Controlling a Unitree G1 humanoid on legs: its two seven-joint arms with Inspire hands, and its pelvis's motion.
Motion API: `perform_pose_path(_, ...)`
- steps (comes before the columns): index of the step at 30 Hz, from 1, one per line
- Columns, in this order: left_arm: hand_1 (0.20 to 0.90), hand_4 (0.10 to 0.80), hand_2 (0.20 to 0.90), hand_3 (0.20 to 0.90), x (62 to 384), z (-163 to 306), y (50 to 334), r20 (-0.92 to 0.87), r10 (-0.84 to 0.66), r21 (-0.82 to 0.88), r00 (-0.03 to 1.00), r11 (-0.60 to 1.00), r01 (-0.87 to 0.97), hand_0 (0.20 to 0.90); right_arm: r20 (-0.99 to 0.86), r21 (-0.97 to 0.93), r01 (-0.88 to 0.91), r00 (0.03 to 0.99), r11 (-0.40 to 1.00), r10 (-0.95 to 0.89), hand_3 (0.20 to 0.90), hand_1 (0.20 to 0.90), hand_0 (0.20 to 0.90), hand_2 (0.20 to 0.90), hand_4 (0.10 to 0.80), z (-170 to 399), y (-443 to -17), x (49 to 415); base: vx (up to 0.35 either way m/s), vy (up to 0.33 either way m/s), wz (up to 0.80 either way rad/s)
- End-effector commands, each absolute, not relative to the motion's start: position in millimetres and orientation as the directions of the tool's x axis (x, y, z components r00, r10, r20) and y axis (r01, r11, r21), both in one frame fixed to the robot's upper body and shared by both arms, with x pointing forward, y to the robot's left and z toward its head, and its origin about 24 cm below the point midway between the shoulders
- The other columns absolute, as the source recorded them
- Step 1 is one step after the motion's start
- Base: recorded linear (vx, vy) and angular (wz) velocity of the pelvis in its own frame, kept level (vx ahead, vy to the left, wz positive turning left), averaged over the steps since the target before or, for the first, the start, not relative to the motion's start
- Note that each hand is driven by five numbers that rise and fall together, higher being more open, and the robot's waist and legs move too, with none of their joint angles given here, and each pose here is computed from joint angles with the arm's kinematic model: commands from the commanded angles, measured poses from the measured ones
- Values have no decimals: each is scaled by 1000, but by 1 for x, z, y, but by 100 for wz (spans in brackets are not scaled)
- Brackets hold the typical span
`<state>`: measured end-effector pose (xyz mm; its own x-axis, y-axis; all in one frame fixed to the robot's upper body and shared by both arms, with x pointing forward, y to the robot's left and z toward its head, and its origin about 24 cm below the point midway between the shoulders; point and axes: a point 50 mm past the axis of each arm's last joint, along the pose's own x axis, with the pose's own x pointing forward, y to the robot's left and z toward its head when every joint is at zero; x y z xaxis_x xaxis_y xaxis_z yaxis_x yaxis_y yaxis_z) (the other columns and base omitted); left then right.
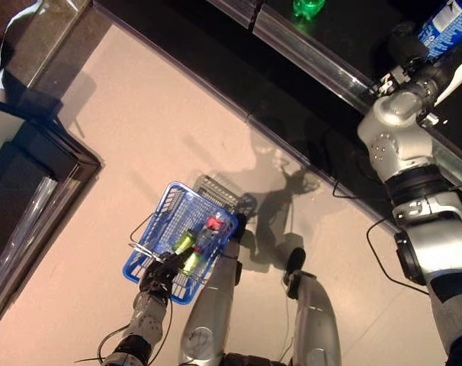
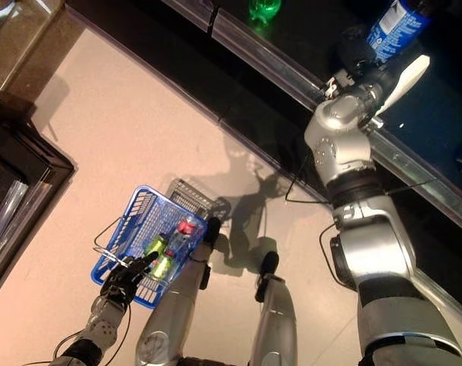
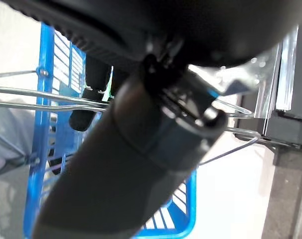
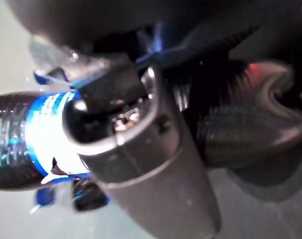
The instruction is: Pick up the drink and place into the basket.
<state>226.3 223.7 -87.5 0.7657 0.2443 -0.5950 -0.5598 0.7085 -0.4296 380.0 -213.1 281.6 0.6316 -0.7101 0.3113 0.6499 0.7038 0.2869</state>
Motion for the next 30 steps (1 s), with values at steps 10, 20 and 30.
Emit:
perform_pose_path(10, 300, 100, 300, 200, 213, -64, 254, -369, 335, -538, 867, 684, -493, 300, 873, 202, 365, 354, 909, -336, 200, 300, 300, 300, 100, 362, -184, 291, 22, -12, 1)
perform_pose_path(20, 300, 100, 300, 200, 196, -72, 249, -389, 325, -515, 862, 699, -496, 300, 863, 81, 212, 474, 974, -175, 200, 300, 300, 300, 100, 309, -169, 279, 60, -35, 10)
perform_pose_path(30, 300, 100, 300, 200, 187, -75, 252, -404, 346, -511, 847, 682, -523, 300, 804, -44, -127, 584, 991, 110, 200, 300, 300, 300, 100, 277, -125, 266, 56, -16, 5)
